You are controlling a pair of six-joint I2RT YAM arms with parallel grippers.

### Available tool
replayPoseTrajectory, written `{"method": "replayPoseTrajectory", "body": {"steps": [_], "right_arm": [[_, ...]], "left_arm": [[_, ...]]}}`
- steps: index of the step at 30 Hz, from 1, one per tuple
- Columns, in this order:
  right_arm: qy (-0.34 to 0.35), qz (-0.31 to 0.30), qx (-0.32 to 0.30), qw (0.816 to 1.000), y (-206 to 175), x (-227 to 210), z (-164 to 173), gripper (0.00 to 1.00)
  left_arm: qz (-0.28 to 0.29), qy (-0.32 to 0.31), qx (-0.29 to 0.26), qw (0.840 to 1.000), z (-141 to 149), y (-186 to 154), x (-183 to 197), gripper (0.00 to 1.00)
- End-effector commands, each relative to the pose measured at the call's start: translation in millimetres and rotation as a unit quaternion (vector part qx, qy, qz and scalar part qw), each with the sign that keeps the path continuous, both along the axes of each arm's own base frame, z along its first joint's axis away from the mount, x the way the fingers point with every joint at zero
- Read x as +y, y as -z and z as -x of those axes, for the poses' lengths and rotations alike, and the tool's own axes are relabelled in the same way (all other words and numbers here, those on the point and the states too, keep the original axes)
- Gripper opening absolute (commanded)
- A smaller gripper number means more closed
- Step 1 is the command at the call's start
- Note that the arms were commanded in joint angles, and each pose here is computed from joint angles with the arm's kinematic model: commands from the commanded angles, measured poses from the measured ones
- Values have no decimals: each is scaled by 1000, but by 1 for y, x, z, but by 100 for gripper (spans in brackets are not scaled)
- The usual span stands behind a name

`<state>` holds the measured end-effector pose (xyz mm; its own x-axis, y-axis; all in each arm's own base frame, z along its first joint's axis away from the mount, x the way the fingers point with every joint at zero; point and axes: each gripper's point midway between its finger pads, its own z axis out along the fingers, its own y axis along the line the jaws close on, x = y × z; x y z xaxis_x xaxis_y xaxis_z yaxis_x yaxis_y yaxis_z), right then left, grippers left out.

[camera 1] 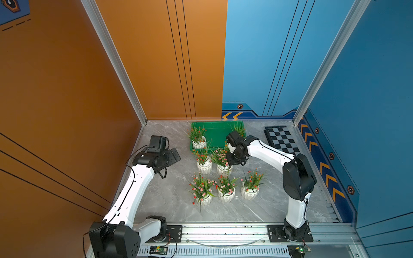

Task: Put the potted gypsophila into the storage box
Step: Pick up the baby's breath potted plant from the center of the board.

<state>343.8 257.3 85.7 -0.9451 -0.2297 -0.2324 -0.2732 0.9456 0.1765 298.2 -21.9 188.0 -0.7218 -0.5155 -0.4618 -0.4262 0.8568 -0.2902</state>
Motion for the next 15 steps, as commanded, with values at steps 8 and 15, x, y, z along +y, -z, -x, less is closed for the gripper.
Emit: {"method": "replayPoseTrajectory", "body": {"steps": [8,15], "right_arm": [[15,-25,-13,999,-32,-8,-7,4],[22,-26,-10,999,-46,-13,-8,4]], "left_arm": [[7,-2,7,1000,0,6,1,98],[6,-2,4,1000,-1,3,2,98]]}}
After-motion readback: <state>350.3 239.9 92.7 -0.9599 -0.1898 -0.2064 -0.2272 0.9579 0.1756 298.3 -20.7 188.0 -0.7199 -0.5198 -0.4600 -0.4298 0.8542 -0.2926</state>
